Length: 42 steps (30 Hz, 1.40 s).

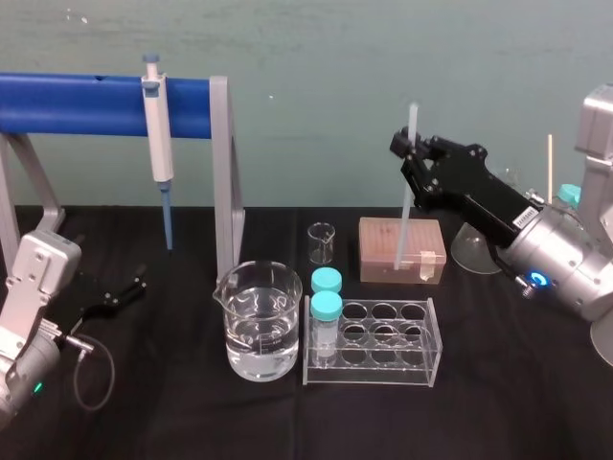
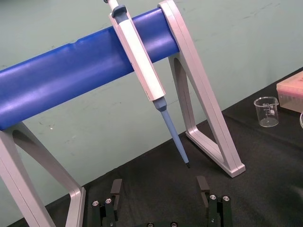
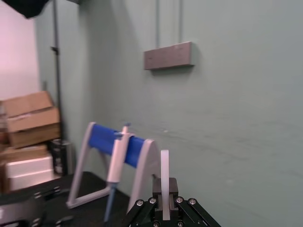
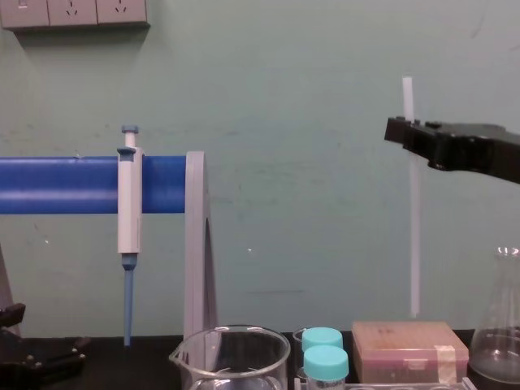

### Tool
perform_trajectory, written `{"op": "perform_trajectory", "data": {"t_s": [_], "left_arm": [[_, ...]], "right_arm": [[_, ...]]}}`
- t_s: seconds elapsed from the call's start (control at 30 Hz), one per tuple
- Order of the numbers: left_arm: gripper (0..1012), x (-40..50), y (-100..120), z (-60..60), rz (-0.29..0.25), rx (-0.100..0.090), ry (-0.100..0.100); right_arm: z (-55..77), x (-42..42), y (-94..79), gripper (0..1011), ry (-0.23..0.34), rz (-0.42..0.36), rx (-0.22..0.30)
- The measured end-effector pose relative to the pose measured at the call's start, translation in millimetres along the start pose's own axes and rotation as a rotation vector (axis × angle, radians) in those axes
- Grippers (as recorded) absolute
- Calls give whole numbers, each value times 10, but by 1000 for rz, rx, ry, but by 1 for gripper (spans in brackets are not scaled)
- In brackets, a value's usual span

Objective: Pick up the stirring rod with one hand, then place it down.

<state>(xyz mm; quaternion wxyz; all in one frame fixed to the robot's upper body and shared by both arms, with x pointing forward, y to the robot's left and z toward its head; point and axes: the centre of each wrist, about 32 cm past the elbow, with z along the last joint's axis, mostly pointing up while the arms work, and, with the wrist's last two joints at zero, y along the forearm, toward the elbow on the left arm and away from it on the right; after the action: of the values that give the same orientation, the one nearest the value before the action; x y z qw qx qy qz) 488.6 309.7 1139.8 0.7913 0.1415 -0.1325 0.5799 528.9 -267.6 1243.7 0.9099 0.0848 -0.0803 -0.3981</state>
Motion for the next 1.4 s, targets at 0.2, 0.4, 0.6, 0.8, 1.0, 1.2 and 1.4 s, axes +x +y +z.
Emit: {"op": "perform_trajectory", "data": {"t_s": [0.2, 0.4, 0.6, 0.8, 1.0, 1.2, 1.4], "left_arm": [[1000, 0, 0, 0, 0, 0, 0], [1000, 0, 0, 0, 0, 0, 0], [1000, 0, 0, 0, 0, 0, 0], [1000, 0, 0, 0, 0, 0, 0], [1000, 0, 0, 0, 0, 0, 0], [1000, 0, 0, 0, 0, 0, 0], [1000, 0, 0, 0, 0, 0, 0]], "right_arm": [[-152, 150, -75, 69, 31, 90, 5], [-299, 156, -96, 69, 18, 139, 53], [-437, 133, -98, 69, -1, 157, 60], [-533, 116, -95, 69, -11, 154, 34], [-616, 105, -92, 69, -7, 135, 9], [-670, 88, -80, 69, 5, 129, -3], [-735, 71, -88, 69, 2, 122, -29]]}}
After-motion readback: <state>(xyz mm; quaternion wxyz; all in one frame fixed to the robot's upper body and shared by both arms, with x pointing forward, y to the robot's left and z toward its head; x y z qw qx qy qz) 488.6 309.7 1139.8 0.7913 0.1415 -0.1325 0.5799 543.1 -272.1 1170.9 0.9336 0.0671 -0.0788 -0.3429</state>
